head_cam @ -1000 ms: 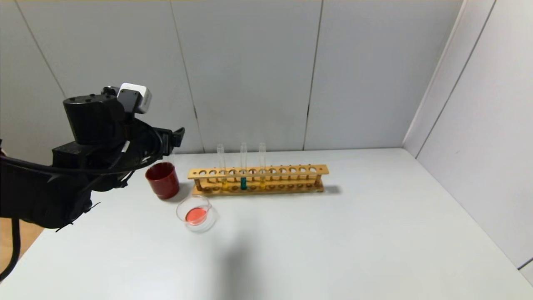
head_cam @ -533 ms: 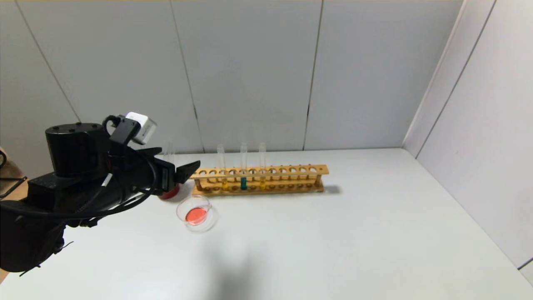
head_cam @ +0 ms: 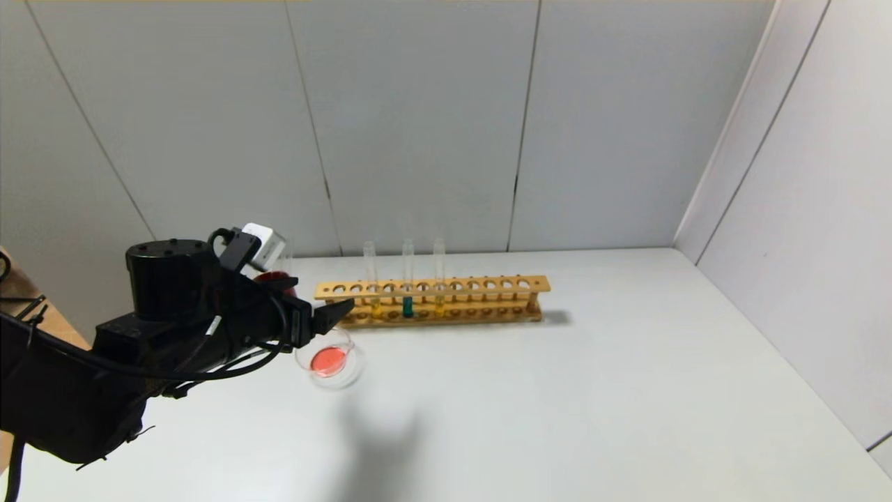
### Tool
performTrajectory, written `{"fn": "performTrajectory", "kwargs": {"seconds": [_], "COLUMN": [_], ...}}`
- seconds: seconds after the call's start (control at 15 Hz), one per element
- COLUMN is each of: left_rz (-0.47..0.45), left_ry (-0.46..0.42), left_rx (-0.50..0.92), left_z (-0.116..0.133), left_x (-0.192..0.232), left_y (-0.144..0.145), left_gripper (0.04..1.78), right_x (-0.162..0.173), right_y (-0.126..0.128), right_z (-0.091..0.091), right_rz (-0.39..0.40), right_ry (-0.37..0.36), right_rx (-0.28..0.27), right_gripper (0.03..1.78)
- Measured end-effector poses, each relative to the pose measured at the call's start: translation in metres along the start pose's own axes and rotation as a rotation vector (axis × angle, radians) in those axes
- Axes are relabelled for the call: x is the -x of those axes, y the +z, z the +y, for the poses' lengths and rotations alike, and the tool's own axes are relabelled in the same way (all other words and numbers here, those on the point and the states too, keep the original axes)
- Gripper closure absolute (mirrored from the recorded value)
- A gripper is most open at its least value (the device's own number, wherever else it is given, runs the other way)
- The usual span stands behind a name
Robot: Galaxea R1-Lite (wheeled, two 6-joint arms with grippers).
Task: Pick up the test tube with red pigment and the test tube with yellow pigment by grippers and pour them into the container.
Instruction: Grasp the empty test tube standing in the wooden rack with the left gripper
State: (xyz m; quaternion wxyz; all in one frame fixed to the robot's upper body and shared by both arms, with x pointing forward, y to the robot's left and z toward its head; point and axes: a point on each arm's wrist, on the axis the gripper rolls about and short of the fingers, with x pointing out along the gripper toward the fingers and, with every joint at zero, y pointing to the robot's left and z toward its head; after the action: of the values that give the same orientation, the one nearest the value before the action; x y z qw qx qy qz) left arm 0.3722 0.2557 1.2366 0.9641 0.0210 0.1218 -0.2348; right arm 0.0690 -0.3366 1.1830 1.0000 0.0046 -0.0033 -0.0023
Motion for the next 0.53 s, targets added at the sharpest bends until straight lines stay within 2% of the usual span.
{"fn": "performTrajectory", "kwargs": {"seconds": [0.53], "left_rz": [-0.021], "left_ry": [-0.017], "left_rx": [-0.013], "left_z": [0.007], "left_x": [-0.054], "left_y": [-0.002], "left_gripper": [0.07], "right_x": [0.0], "right_y": [0.0], "right_z": [0.0], "right_rz": [0.0], "right_ry": [0.0], "right_rx": [0.0], "right_gripper": [0.06]}}
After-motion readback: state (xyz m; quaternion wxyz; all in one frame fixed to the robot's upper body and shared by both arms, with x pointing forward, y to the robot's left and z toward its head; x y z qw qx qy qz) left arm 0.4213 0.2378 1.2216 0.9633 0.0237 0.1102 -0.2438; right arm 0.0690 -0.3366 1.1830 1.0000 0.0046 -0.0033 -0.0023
